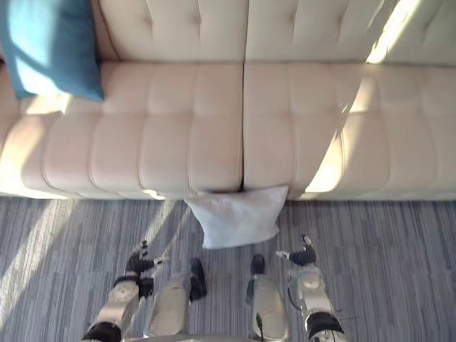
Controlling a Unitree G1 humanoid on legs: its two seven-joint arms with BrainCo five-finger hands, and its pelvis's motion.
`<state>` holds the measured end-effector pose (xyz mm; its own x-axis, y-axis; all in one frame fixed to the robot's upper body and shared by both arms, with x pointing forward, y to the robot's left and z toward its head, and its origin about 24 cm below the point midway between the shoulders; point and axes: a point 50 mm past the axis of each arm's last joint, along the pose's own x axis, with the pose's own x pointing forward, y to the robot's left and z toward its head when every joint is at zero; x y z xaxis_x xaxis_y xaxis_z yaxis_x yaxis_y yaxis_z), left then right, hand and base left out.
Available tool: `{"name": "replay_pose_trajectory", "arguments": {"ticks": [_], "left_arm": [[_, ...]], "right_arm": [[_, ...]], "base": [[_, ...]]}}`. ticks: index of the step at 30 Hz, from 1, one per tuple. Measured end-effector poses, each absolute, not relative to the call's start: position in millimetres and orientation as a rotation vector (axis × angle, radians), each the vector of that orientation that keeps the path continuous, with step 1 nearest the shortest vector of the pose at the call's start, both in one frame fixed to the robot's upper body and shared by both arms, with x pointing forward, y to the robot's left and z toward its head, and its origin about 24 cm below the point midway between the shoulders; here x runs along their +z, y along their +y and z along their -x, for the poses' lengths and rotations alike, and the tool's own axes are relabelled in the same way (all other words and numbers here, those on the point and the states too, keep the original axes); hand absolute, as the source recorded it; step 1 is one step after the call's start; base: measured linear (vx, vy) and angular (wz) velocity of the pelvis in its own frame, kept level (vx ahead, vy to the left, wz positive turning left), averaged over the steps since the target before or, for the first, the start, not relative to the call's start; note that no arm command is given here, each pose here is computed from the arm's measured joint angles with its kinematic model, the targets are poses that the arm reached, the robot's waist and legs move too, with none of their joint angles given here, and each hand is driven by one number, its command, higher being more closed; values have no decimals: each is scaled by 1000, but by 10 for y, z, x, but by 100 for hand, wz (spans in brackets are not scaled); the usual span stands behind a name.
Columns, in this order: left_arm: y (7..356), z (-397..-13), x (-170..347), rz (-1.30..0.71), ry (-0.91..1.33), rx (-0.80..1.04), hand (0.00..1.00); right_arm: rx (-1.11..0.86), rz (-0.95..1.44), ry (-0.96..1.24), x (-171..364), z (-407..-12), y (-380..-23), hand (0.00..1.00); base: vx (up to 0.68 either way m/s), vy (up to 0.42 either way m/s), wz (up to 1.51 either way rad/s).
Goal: Pick up cushions and gather them together orderly.
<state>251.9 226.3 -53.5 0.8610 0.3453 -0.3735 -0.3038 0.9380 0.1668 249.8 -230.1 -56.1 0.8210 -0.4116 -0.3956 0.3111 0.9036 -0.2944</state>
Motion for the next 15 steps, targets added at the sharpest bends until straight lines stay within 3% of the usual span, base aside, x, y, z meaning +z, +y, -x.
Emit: {"name": "replay_pose_trajectory", "arguments": {"ticks": [7, 11, 15], "left_arm": [[2442, -3428, 660, 97, 1, 480, 0], [2267, -3761, 1357, 175, -189, 423, 0], [1977, -3903, 1786, 212, -299, 342, 0]], "right_arm": [[-477, 120, 110, 547, -3403, -2434, 0], [-461, 46, -158, 1535, -3832, -2320, 0], [-415, -6, -352, 2232, -3959, -2067, 0]], "base": [[-163, -2, -14], [-78, -9, -10], [-86, -23, -8]]}}
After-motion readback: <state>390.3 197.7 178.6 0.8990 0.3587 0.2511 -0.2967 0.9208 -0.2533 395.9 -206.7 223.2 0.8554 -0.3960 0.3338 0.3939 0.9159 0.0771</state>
